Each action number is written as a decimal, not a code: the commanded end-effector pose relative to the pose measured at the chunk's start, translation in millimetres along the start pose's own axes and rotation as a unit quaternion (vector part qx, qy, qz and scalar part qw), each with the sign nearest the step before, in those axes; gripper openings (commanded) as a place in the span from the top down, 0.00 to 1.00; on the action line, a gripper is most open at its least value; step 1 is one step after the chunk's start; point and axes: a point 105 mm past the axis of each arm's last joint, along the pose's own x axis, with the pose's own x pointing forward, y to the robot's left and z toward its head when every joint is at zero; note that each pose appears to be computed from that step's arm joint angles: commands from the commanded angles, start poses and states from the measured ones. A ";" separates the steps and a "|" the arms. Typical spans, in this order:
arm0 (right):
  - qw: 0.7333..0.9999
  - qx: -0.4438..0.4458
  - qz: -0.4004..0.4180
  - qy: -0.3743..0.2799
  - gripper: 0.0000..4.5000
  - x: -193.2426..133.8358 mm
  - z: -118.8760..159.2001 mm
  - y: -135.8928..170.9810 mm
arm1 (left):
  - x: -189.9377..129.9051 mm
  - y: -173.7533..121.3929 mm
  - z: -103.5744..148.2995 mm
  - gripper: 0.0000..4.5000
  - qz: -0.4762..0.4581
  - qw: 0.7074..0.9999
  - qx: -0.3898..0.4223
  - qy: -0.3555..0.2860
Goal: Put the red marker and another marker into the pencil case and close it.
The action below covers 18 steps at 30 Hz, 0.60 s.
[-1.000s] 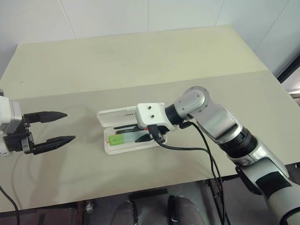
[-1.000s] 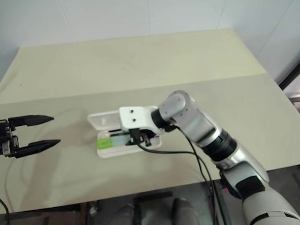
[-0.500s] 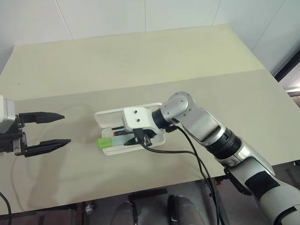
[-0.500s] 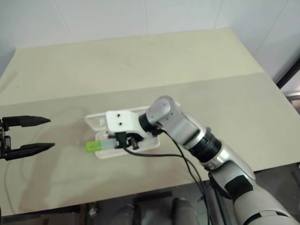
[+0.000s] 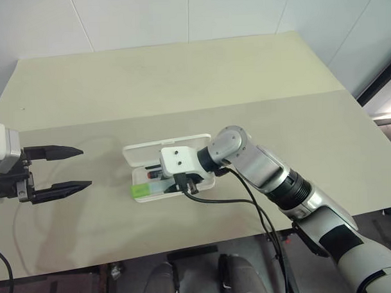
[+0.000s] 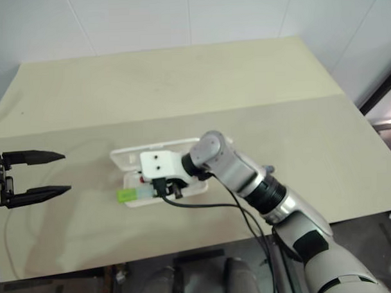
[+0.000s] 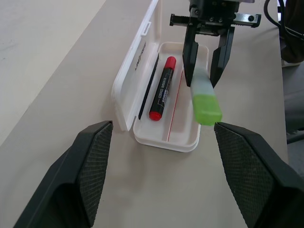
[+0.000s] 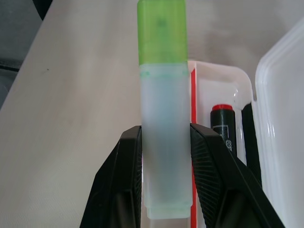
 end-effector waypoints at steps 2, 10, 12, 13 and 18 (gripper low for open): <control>1.000 -0.015 -0.003 -0.006 0.75 2.4 3.6 -1.3 | -2.3 2.1 6.2 0.19 0.007 1.000 0.017 0.002; 1.000 -0.009 -0.007 0.006 0.75 1.0 -5.6 -5.1 | -1.9 2.1 6.1 0.19 0.008 1.000 0.017 0.004; 1.000 -0.009 -0.007 0.009 0.75 0.1 -7.3 -5.2 | -1.4 2.3 6.1 0.19 0.008 1.000 0.018 0.005; 1.000 -0.009 -0.006 0.009 0.75 -0.1 -7.6 -5.2 | -1.3 2.3 6.1 0.19 0.008 1.000 0.018 0.005; 1.000 -0.010 -0.005 0.012 0.75 -0.4 -9.2 -4.9 | -0.8 2.7 6.3 0.19 0.007 1.000 0.019 0.006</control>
